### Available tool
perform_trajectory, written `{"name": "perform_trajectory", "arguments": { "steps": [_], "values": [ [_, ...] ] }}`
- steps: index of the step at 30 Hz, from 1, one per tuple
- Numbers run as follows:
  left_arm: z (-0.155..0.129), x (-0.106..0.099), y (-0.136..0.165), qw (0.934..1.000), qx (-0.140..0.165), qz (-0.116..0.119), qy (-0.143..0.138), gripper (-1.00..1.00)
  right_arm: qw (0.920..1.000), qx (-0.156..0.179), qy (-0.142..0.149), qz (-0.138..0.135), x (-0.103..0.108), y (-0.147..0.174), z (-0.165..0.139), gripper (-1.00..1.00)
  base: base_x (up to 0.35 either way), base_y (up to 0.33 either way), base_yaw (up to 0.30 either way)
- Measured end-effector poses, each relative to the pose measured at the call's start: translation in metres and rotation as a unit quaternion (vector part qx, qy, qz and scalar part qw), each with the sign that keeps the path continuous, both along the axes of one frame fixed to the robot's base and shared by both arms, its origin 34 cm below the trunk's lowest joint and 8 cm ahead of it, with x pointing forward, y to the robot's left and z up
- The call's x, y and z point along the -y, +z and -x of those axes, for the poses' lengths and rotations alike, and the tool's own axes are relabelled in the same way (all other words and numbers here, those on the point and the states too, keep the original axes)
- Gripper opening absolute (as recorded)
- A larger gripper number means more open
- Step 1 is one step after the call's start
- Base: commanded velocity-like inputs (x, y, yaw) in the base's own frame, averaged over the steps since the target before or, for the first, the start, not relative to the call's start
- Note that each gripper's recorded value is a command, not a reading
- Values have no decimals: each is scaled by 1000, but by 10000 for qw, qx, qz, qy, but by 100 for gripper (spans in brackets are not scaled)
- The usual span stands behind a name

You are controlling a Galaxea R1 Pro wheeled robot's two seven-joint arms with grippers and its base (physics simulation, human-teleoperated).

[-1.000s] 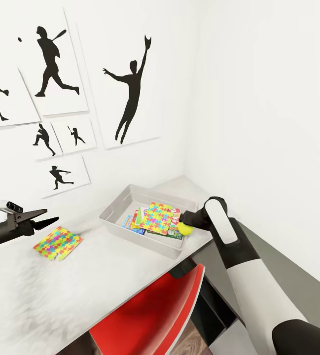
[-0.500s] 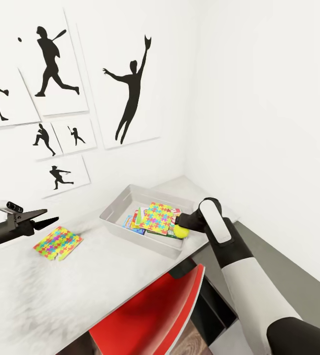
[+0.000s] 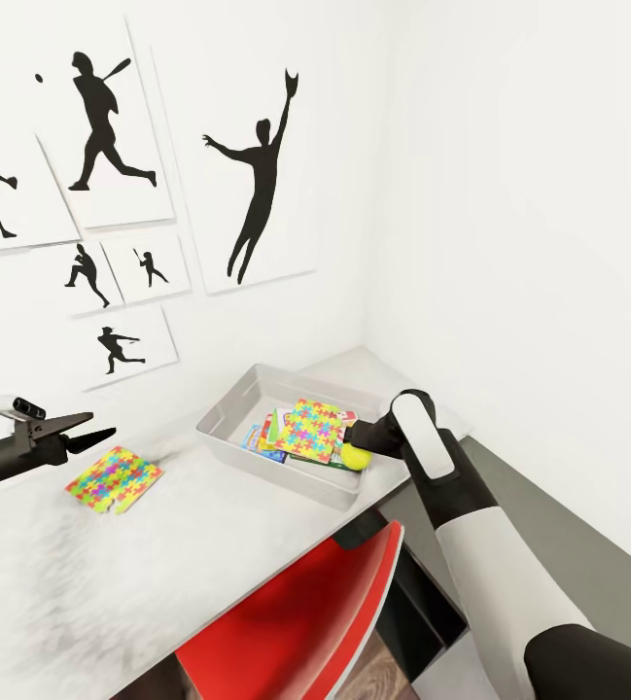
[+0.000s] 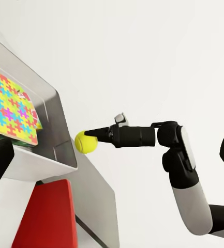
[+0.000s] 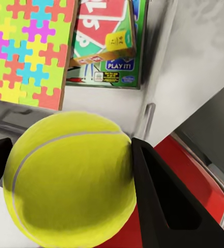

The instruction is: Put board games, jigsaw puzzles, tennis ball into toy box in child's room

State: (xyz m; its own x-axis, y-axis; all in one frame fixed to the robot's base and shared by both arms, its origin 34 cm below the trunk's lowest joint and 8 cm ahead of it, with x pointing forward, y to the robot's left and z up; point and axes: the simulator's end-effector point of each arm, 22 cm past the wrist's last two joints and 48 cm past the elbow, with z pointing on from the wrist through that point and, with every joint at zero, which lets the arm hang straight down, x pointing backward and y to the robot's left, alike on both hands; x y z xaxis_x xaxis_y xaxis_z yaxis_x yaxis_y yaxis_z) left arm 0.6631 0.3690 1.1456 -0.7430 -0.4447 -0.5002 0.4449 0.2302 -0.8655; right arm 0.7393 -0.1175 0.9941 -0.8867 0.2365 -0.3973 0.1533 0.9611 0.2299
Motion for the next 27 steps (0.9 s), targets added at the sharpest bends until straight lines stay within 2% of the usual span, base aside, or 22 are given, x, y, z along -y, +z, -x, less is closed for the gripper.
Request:
{"name": "perform_trajectory", "arguments": {
  "steps": [4, 16, 23, 27],
  "values": [
    [0, 0, 0, 10000, 32, -13, -1, 100, 10000, 72, 5, 18, 0, 8, -7, -100, 0, 0, 0],
    [0, 0, 1, 10000, 45, -13, -1, 100, 9999, -73, 8, 88, 2, 0, -6, -100, 0, 0, 0],
    [0, 0, 1, 10000, 45, -14, 0, 100, 9997, -204, 109, 13, -16, -6, 0, -100, 0, 0, 0],
    [0, 0, 0, 10000, 45, -14, 0, 100, 9996, -249, 116, 37, -17, -7, -1, -100, 0, 0, 0]
  ]
}}
